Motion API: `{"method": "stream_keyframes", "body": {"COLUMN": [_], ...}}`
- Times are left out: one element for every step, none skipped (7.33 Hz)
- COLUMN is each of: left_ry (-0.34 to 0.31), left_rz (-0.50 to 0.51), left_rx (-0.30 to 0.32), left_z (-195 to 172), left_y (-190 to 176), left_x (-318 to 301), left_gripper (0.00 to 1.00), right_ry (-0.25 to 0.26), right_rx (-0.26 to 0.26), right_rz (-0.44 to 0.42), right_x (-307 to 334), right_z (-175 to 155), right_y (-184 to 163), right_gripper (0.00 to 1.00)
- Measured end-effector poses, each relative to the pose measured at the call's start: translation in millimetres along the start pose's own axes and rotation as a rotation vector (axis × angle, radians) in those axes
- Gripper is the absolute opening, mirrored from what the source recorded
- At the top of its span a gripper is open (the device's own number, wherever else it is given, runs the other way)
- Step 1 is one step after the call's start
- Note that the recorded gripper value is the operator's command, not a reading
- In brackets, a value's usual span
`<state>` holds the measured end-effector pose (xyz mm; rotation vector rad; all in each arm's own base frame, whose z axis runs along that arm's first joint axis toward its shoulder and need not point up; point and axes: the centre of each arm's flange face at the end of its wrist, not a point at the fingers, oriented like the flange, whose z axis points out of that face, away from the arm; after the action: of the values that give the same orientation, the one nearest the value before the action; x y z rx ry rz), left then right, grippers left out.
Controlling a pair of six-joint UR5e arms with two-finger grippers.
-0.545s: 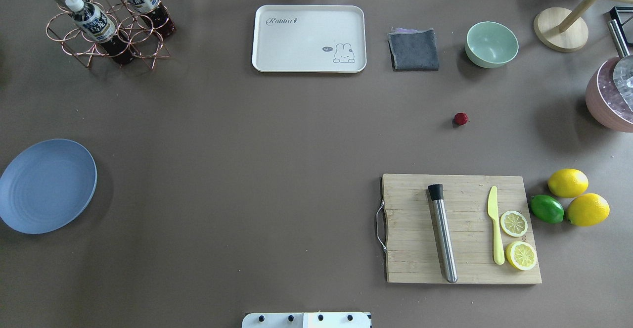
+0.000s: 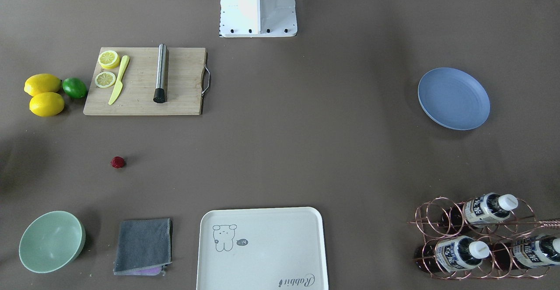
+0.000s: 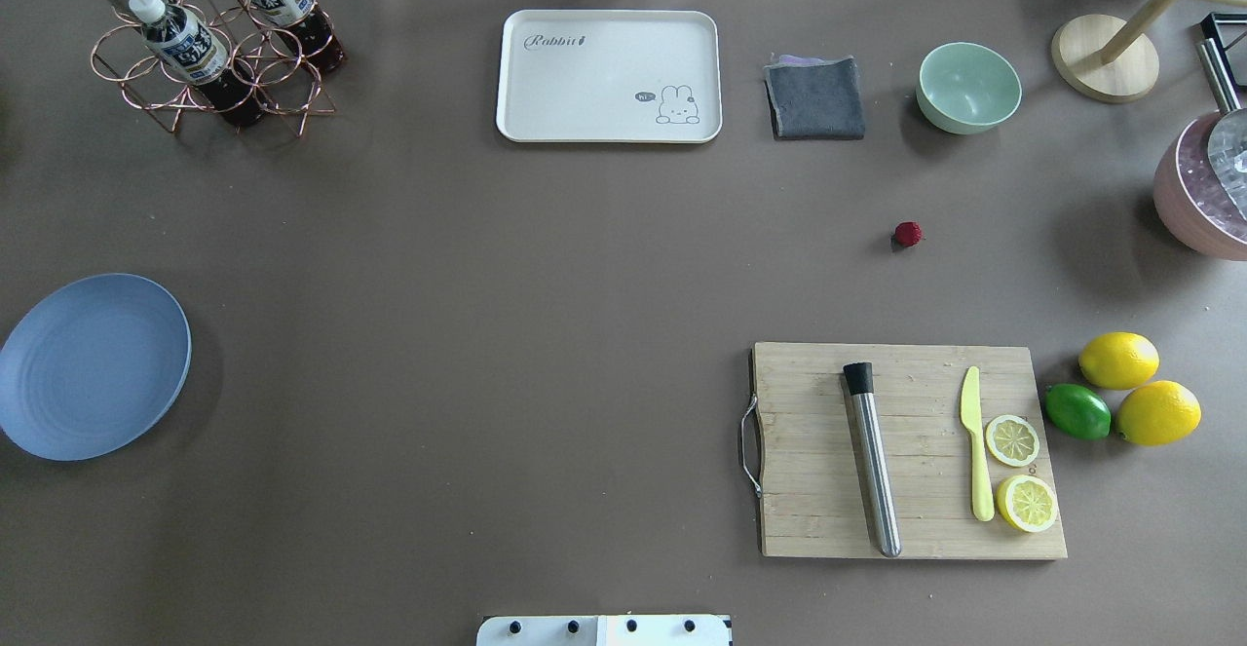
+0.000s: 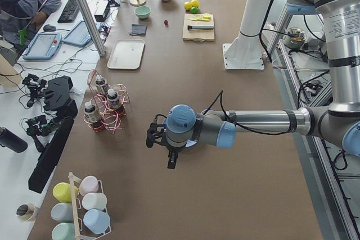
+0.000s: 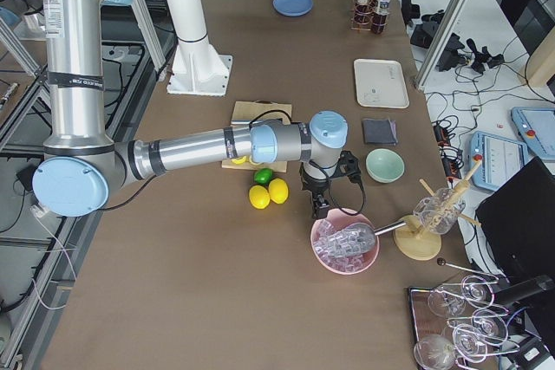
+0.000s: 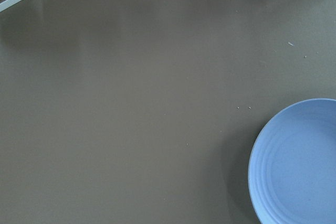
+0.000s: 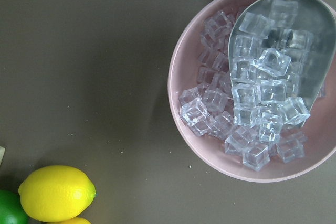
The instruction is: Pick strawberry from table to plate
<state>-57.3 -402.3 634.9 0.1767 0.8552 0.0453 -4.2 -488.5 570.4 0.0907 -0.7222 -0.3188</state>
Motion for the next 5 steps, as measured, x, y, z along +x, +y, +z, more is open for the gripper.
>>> {"method": "stream_keyframes", "body": {"left_ry": [-0.004,-0.006,-0.006,-0.006,-0.004], "left_rz": [0.001,-0.001,0.007,0.024,0.034], "left_rx": [0.002,0.0,0.006,0.02,0.027], "left_z": [0.6,1.5,1.4,0.8,1.1], "left_y": [2.6,6.8,10.6,13.1,15.2], "left_x": [-1.8,-3.4,-3.5,-2.5,-2.3], "left_gripper": [0.97,0.97,0.97,0.97,0.97], "right_ry": [-0.001,-0.005,-0.013,-0.019,-0.022], "right_rx": [0.0,0.001,0.002,0.005,0.007], "right_rz": [-0.002,-0.005,-0.01,-0.017,-0.028], "right_x": [-0.5,-1.7,-4.1,-7.3,-12.4], "right_z": [0.3,0.7,1.2,0.7,0.5], "right_y": [-0.1,-0.7,-1.8,-3.0,-4.6], "right_gripper": [1.0,1.0,1.0,1.0,1.0]}}
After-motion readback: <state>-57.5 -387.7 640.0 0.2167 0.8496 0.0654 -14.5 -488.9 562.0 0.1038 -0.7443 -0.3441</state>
